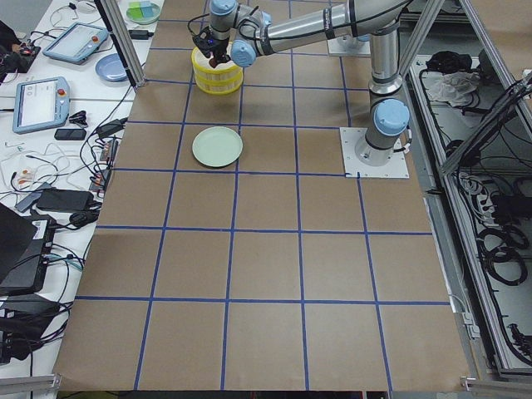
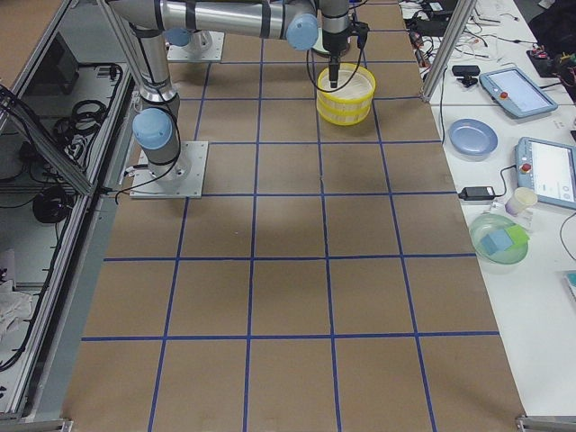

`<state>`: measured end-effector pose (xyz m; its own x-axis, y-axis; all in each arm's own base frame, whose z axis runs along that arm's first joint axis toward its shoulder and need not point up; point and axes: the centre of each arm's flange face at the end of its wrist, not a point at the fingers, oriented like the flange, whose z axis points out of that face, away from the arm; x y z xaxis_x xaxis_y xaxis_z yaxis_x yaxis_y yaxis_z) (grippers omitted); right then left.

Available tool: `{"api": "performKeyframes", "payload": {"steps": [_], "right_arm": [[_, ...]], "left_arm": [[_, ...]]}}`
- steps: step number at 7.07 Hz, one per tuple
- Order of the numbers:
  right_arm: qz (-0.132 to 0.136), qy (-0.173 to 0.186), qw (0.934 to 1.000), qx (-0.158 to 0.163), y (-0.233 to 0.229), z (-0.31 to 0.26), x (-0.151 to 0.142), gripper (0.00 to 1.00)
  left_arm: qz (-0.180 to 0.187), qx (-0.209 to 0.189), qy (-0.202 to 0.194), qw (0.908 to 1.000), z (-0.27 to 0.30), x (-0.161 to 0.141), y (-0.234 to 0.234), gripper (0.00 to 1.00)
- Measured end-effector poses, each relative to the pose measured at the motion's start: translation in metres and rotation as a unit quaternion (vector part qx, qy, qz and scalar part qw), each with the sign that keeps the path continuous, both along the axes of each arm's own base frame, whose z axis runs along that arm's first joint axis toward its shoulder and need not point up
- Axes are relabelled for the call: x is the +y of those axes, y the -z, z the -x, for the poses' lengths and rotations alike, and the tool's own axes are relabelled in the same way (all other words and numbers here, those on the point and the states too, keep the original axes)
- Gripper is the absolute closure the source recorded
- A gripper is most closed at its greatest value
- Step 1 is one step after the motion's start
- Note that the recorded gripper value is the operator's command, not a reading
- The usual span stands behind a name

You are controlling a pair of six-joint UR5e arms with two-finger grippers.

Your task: Stack buns with steamer

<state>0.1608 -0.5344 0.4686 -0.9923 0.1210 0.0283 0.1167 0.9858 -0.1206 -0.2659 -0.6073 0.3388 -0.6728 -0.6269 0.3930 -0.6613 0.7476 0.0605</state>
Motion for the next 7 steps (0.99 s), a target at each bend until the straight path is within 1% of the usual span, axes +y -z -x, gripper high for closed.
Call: {"api": "performKeyframes", "payload": {"steps": [1, 2, 3, 4, 7], "right_arm": [[-0.009, -0.032, 0.9994, 0.006, -0.031, 0.005, 0.029, 0.00], [-0.008, -0.069, 0.9975, 0.013, -0.047, 0.008, 0.044, 0.00], [-0.003, -0.095, 0.9954, 0.015, -0.053, 0.009, 0.049, 0.00], [-0.002, -0.098, 0.9951, 0.013, -0.053, 0.007, 0.049, 0.00], [-0.006, -0.090, 0.9959, 0.009, -0.045, 0.006, 0.044, 0.00]], "left_arm": [[0.006, 0.005, 0.011, 0.9999, 0.018, 0.002, 0.006, 0.33], [0.005, 0.006, 0.020, 0.9998, 0.031, 0.004, 0.014, 0.01], [0.002, 0.006, 0.025, 0.9997, 0.037, 0.003, 0.023, 0.00], [0.003, 0.005, 0.029, 0.9996, 0.039, 0.002, 0.027, 0.00], [0.011, 0.005, 0.035, 0.9993, 0.040, 0.000, 0.024, 0.00]]}}
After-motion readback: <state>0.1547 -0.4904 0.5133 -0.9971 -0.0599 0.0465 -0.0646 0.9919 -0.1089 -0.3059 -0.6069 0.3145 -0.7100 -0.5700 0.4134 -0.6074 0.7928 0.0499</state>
